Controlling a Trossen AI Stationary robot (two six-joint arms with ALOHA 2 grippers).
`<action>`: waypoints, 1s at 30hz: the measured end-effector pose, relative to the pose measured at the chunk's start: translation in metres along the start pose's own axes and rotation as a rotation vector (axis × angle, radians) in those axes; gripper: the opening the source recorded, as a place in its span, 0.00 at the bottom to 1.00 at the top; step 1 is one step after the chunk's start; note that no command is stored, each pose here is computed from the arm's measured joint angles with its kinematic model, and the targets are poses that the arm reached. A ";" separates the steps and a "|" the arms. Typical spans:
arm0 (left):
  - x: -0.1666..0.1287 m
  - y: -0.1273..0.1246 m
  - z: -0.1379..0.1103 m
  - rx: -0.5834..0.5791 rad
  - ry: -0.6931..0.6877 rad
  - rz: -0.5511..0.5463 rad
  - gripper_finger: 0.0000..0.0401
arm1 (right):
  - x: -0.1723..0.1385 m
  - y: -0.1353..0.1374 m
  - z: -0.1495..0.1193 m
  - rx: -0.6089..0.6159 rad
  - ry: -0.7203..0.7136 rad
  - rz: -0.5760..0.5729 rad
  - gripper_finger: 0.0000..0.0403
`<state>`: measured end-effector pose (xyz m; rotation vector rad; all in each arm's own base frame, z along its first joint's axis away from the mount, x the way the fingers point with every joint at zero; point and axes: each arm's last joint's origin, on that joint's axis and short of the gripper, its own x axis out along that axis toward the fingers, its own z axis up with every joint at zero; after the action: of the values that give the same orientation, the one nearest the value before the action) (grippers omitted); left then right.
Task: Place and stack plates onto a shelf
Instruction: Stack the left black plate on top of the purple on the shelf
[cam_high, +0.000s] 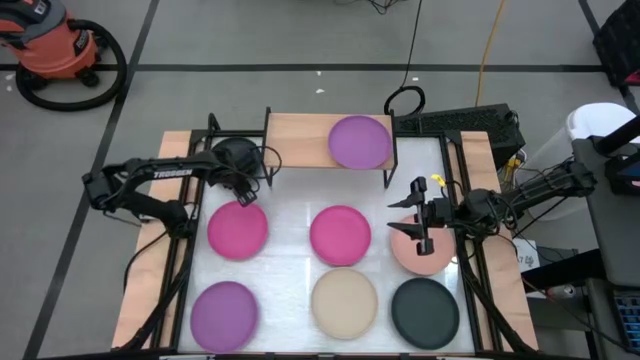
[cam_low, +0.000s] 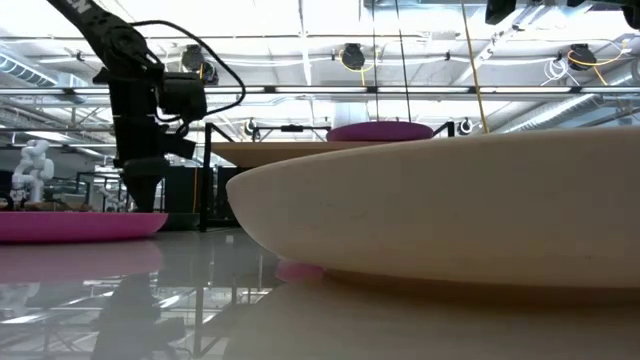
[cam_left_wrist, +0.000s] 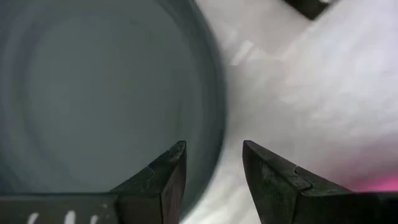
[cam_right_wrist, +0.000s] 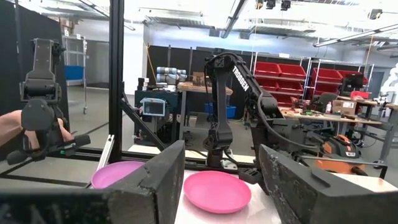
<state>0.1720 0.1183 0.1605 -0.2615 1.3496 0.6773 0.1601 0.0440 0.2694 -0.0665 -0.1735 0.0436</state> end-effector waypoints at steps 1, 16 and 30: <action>0.001 0.000 0.001 -0.001 -0.002 0.017 0.41 | 0.000 0.000 0.000 0.000 -0.001 0.000 0.47; 0.021 0.007 -0.009 -0.013 -0.014 0.022 0.41 | 0.000 0.000 -0.002 -0.005 0.021 0.002 0.46; -0.001 0.015 -0.006 -0.072 -0.126 0.083 0.03 | 0.000 0.001 -0.002 0.021 0.021 0.006 0.46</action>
<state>0.1578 0.1262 0.1634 -0.2172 1.2224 0.8002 0.1603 0.0447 0.2676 -0.0461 -0.1523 0.0503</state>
